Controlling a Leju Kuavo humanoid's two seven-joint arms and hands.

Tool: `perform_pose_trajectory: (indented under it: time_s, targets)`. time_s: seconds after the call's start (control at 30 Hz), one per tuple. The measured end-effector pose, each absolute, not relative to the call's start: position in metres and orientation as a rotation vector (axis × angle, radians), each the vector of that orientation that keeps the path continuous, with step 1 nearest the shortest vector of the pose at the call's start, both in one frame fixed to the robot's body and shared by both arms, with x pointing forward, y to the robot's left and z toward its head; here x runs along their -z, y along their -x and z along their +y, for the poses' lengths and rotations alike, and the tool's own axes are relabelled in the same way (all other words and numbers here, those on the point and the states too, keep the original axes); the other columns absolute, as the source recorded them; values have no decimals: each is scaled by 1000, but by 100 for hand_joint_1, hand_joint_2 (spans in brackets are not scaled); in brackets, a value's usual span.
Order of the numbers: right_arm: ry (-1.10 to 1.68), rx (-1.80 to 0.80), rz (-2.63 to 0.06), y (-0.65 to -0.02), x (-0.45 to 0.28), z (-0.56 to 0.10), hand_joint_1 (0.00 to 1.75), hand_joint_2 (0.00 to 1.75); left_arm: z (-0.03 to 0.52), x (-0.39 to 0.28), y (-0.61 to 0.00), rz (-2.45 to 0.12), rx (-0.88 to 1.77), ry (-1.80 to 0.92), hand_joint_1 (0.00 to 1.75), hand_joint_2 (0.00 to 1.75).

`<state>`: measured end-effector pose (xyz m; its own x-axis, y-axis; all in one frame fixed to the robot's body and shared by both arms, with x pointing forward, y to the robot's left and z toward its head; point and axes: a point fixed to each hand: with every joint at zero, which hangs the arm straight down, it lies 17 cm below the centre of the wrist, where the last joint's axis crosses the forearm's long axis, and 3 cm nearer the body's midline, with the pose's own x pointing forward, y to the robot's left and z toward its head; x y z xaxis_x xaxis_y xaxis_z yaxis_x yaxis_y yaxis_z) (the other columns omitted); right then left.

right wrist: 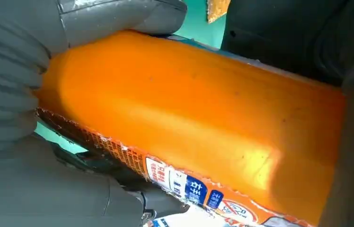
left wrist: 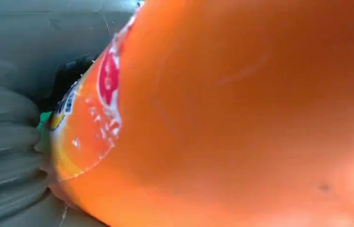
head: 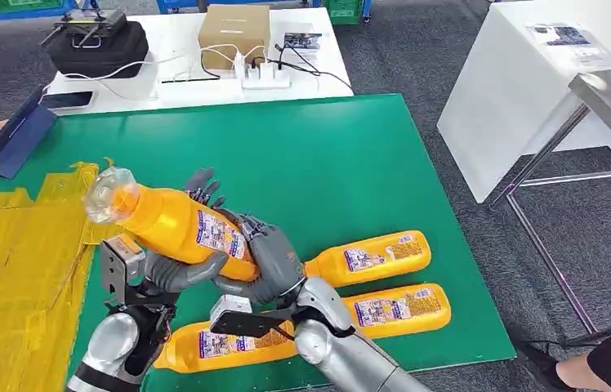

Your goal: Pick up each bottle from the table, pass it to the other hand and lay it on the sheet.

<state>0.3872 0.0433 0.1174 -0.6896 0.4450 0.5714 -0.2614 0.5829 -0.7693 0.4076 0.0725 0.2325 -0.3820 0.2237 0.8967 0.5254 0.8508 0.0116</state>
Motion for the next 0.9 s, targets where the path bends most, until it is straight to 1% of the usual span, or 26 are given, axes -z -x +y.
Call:
perform_pose_trajectory:
  time_s: [0.27, 0.3, 0.33, 0.9]
  targets:
    - [139, -1179, -2019, -384, -114, 49, 175, 175, 80, -232, -406, -1975, 310, 578, 0, 175]
    - [134, -1180, -2019, -384, -113, 49, 175, 175, 81, -232, -406, -1977, 307, 582, 164, 175]
    - [131, -1181, -2018, -384, -113, 49, 175, 175, 81, -232, -405, -1977, 305, 584, 175, 175]
    - [121, -1192, -2015, -380, -110, 52, 175, 175, 85, -232, -404, -2004, 297, 542, 175, 175]
